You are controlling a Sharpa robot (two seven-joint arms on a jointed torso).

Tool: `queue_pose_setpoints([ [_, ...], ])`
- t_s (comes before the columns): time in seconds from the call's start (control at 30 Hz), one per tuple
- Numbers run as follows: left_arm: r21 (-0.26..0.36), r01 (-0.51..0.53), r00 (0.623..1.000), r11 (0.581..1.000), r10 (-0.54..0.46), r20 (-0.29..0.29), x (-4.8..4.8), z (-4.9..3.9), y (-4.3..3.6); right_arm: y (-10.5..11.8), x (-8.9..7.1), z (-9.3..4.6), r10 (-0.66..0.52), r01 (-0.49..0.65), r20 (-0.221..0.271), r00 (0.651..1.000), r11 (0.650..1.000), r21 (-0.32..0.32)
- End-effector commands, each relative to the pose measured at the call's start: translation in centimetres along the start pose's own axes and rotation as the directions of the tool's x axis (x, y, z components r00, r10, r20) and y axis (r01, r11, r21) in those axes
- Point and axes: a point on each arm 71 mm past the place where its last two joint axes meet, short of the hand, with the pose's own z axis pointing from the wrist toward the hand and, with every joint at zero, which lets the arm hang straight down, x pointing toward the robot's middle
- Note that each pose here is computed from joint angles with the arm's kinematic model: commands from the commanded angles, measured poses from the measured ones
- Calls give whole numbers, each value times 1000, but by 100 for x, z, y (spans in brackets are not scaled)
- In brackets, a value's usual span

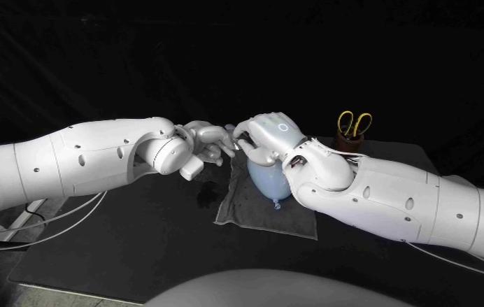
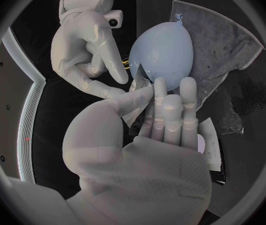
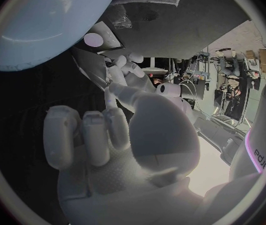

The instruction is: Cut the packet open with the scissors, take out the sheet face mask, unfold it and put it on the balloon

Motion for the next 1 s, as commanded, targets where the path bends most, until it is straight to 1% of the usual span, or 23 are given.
queue_pose_setpoints([
  [0.03, 13, -12, 1000, 1000, 12, -18, 26, 5, -26, 34, -5, 9, 2, -2, -7, 1000, 1000, -17],
  [0.2, 14, -14, 1000, 1000, 14, -21, 38, 10, -32, 36, 14, 32, -4, 4, -22, 1000, 1000, -16],
  [0.37, 15, -16, 1000, 1000, 16, -22, 44, 13, -35, 52, 46, 57, -14, 13, -57, 998, 1000, -18],
  [0.53, 15, -19, 1000, 1000, 19, -22, 47, 17, -38, 73, 54, 45, -16, 14, -78, 997, 1000, -26],
  [1.0, 14, -20, 1000, 1000, 21, -15, 16, 20, -28, 98, -34, -120, 3, -4, -59, 998, 1000, -24],
])
